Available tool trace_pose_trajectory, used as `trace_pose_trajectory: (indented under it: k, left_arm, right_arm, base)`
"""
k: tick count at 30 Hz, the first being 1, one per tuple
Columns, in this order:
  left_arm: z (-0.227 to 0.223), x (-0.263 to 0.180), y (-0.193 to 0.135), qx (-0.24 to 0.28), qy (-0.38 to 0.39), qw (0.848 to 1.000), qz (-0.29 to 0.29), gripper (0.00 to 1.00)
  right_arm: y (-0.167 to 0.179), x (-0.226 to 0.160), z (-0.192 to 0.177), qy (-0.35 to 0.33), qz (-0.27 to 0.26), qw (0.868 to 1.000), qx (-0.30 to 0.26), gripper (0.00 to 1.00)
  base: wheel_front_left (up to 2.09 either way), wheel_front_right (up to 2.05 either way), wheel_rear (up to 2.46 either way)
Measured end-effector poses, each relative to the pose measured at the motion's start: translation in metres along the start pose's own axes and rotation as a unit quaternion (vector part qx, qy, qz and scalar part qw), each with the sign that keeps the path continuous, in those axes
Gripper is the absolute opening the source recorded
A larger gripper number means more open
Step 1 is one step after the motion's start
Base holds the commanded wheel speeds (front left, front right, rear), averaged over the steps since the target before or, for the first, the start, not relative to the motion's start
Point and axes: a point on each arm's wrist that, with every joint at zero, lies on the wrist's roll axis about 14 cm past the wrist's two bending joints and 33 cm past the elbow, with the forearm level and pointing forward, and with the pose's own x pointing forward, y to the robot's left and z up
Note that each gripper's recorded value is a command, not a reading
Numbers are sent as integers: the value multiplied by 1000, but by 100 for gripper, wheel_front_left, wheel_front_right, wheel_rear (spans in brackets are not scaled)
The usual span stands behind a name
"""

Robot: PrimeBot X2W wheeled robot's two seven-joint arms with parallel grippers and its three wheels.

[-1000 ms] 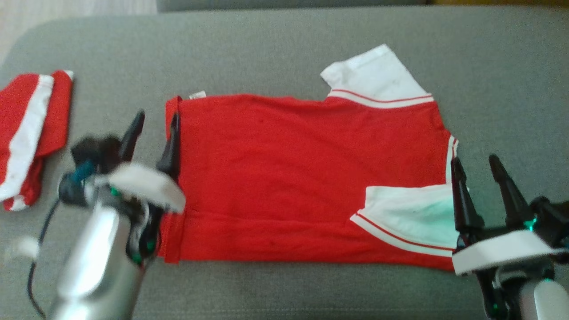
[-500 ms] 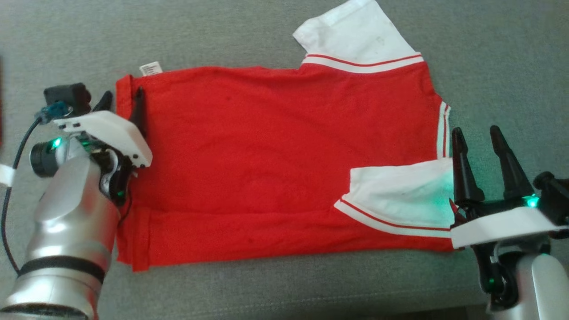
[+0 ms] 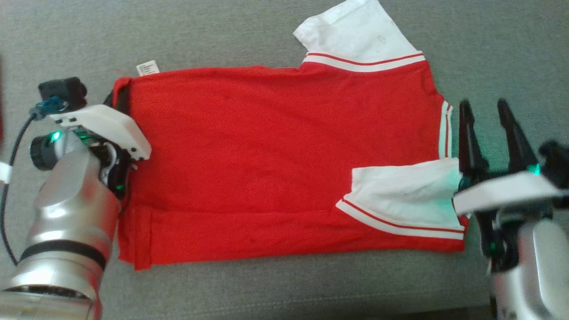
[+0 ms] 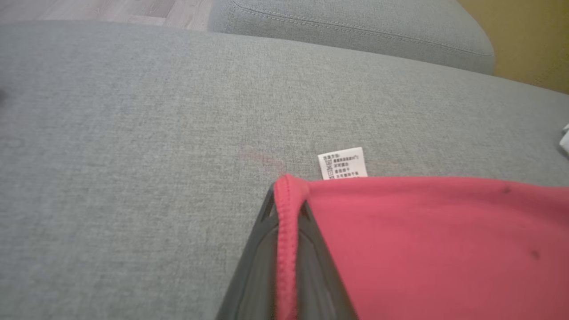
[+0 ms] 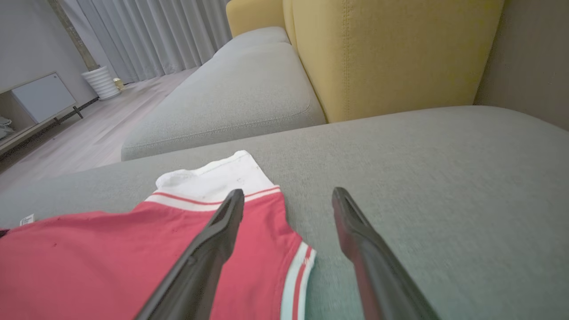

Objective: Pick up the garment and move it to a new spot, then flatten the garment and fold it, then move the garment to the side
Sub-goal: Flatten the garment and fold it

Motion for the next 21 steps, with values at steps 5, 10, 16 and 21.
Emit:
trace_pose_trajectory:
  k: [5,10,16,21]
  left_arm:
    - [0,-4,-6,-2,-5,1000,-6,0]
    - [15,4,-19,-6,-21,1000,-18,0]
    - [17,10,-15,4,-24,1000,-18,0]
    - [8,10,-7,7,-17,1000,-17,0]
  right_arm:
    - [11,43,11,5,17,1000,-6,100]
    - [23,99,13,26,40,999,-21,100]
    - [51,159,-13,95,73,992,-28,100]
    - [50,190,-50,177,63,981,-49,100]
  base:
    - [0,0,0]
    - [0,0,0]
    - [0,0,0]
    - [0,0,0]
